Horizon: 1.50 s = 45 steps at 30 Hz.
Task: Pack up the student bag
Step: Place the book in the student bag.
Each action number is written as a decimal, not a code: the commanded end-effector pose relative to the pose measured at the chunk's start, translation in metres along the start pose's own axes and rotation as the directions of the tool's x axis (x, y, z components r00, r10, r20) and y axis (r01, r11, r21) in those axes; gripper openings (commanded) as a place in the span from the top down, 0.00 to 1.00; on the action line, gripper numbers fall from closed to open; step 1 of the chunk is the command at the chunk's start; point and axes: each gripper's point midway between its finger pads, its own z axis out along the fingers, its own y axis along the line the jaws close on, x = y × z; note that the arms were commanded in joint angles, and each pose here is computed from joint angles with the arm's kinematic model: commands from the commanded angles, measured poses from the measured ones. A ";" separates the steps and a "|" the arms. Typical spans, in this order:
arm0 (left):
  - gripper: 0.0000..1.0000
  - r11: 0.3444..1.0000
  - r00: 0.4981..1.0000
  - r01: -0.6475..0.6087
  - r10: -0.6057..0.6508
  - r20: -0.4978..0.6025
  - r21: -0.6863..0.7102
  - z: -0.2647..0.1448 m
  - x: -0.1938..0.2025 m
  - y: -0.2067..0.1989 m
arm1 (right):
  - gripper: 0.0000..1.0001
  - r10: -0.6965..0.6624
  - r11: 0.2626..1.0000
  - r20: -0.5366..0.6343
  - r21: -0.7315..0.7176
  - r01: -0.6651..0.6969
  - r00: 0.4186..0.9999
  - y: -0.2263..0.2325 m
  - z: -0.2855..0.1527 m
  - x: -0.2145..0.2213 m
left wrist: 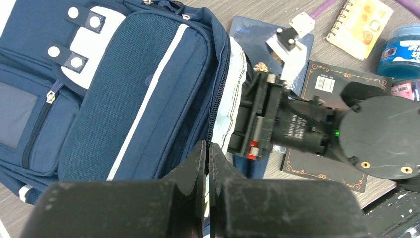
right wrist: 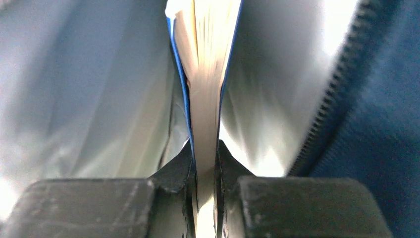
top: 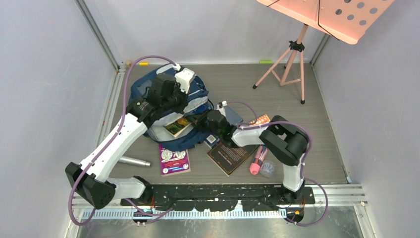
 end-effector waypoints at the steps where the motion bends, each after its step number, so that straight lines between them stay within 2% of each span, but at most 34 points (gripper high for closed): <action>1: 1.00 0.998 0.983 0.038 -0.046 0.175 0.052 -0.015 -0.041 -0.003 | 1.00 0.094 0.946 0.070 -0.318 -0.067 0.993 0.097 0.014 -0.013; 4: 1.00 0.996 0.982 0.058 -0.068 0.174 0.066 -0.015 -0.040 -0.002 | 1.00 0.080 0.939 0.095 -0.342 -0.042 0.992 0.109 0.027 -0.015; 10: 1.00 0.993 0.977 0.085 -0.098 0.188 0.077 -0.017 -0.042 0.002 | 0.99 0.073 0.961 0.159 -0.276 -0.026 0.985 0.086 0.063 -0.025; 13: 1.00 0.992 0.976 0.096 -0.110 0.190 0.082 -0.017 -0.042 0.004 | 0.97 0.014 0.974 0.199 -0.226 0.032 0.980 0.075 0.078 -0.028; 20: 1.00 0.991 0.974 0.108 -0.122 0.191 0.081 -0.017 -0.041 0.009 | 0.66 -0.069 0.988 0.236 -0.115 0.099 0.969 0.051 0.096 -0.032; 24: 1.00 0.991 0.974 0.113 -0.125 0.187 0.074 -0.016 -0.038 0.011 | 0.51 -0.147 0.984 0.279 -0.056 0.169 0.949 0.044 0.087 -0.036; 28: 1.00 0.991 0.975 0.116 -0.127 0.181 0.071 -0.014 -0.037 0.012 | 0.42 -0.193 0.979 0.289 -0.013 0.206 0.938 0.038 0.079 -0.038; 35: 1.00 0.992 0.976 0.112 -0.121 0.182 0.059 -0.015 -0.035 0.015 | 0.34 -0.284 0.957 0.333 0.046 0.286 0.899 0.032 0.054 -0.038; 40: 1.00 0.994 0.977 0.105 -0.111 0.182 0.038 -0.015 -0.034 0.019 | 0.32 -0.330 0.944 0.356 0.099 0.316 0.875 0.021 0.027 -0.043; 45: 1.00 0.995 0.979 0.103 -0.104 0.178 0.019 -0.013 -0.029 0.022 | 0.32 -0.405 0.905 0.369 0.033 0.423 0.837 0.043 0.001 -0.041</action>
